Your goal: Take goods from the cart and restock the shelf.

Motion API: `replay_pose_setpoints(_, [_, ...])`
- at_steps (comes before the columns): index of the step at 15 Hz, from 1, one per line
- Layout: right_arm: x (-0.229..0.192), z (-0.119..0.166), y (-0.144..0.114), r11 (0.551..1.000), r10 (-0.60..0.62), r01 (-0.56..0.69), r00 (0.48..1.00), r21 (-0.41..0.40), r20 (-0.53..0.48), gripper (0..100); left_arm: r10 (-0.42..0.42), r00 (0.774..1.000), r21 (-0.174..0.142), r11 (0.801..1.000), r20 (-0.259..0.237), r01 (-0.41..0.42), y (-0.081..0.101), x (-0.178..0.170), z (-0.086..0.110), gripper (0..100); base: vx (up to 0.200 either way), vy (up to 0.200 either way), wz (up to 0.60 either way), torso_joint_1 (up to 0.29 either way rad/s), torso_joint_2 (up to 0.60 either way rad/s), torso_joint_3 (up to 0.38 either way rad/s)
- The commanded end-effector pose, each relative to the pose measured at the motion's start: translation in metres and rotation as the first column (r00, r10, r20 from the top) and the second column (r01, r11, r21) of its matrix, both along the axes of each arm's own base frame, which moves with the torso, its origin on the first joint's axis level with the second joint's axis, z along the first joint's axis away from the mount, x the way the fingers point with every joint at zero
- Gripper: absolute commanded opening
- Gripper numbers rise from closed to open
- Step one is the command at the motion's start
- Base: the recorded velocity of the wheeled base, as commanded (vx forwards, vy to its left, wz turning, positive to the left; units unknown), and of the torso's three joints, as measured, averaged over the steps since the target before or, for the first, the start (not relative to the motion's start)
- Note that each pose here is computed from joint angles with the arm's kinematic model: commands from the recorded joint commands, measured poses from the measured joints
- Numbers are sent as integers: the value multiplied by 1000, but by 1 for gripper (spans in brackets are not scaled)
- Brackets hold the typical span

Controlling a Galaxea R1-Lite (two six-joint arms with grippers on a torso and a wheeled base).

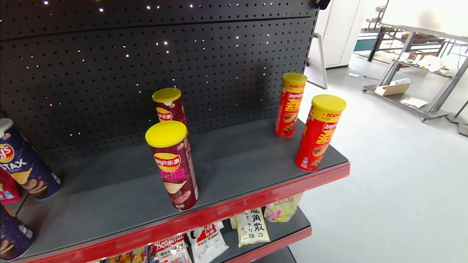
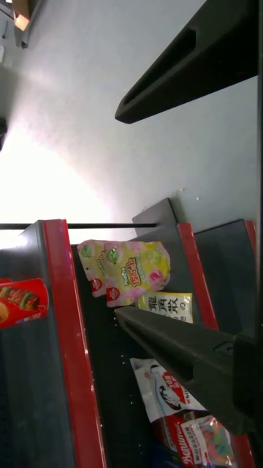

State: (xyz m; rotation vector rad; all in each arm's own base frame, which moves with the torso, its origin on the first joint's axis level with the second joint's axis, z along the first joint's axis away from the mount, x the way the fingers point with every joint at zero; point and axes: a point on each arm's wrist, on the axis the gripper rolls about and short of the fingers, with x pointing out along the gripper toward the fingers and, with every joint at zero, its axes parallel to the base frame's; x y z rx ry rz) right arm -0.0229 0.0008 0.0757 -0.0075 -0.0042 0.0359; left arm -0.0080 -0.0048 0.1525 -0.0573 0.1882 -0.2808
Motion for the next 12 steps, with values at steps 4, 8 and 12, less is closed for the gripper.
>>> replay_pose_setpoints(4, [0,0,0,1000,1,-1,1000,0,-1,100,110,994,27,994,4,-110,4,-25,-34,100,0,0,0,0,0,0])
replay_pose_setpoints(8, [0,0,0,1000,1,-1,1000,-3,-1,100,296,955,65,953,0,-295,8,-30,-33,100,0,0,0,0,0,0])
replay_pose_setpoints(12, [0,0,0,1000,1,-1,1000,-3,-1,100,378,926,45,925,5,-378,9,-29,-52,100,0,0,0,0,0,0])
